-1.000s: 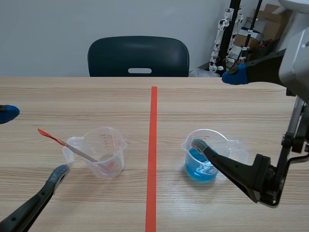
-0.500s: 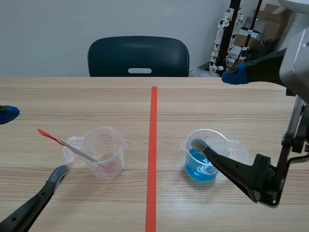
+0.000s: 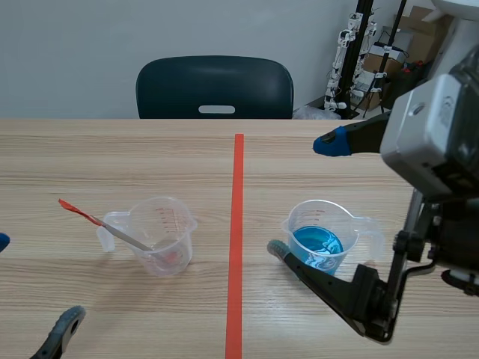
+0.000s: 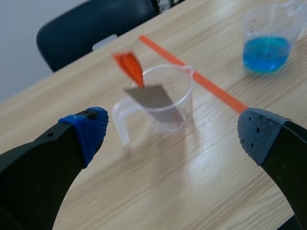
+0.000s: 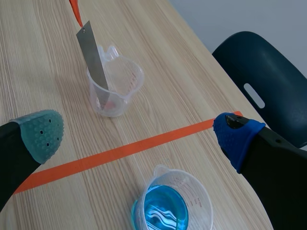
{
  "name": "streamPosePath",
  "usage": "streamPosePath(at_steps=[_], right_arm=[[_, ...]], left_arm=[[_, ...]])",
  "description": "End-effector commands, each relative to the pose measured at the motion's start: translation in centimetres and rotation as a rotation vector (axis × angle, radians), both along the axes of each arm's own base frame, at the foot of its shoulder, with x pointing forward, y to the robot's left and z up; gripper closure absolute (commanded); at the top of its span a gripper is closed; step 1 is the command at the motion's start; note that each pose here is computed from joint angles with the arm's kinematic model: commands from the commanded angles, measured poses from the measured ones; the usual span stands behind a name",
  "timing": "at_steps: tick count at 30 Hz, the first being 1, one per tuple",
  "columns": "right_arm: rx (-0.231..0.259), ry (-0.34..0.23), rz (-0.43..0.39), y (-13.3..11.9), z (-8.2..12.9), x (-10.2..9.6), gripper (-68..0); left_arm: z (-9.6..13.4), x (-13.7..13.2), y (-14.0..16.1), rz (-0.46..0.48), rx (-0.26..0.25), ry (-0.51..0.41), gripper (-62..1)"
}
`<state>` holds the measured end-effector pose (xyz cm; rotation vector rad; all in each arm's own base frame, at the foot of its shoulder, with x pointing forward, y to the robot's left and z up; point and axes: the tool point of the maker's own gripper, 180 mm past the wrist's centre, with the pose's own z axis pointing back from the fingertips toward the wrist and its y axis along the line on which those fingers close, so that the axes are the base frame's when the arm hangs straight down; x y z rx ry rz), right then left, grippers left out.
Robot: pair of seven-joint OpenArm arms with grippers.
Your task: Do the redox reaction experiment. lift the metal plate out of the left beaker
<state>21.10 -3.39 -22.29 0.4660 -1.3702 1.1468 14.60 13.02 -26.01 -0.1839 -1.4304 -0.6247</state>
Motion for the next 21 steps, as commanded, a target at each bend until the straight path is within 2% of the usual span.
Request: streamPosePath(at_steps=[1, 6, 12, 14, 21], right_arm=[[0.018, -0.020, -0.004, 0.5, 0.6, 0.5, -67.9], [0.002, -0.011, 0.007, 1.8, -0.5, 1.0, -67.9], [-0.008, -0.009, 0.024, 3.4, -1.6, 1.4, -67.9], [-0.016, -0.014, 0.032, 3.9, -1.9, 1.6, -67.9], [0.005, -0.013, 0.071, 6.2, -2.2, 2.0, -67.9]], left_arm=[[0.1, 0.2, 0.2, 0.017, -0.055, -0.015, -56.8], [-2.6, -0.7, 1.3, 0.051, -0.142, 0.008, -56.8], [-5.5, -1.5, 1.7, 0.078, -0.201, 0.027, -56.8], [-6.0, -1.9, 1.6, 0.076, -0.231, 0.019, -56.8], [-6.7, -3.0, 1.6, 0.093, -0.331, -0.044, -56.8]])
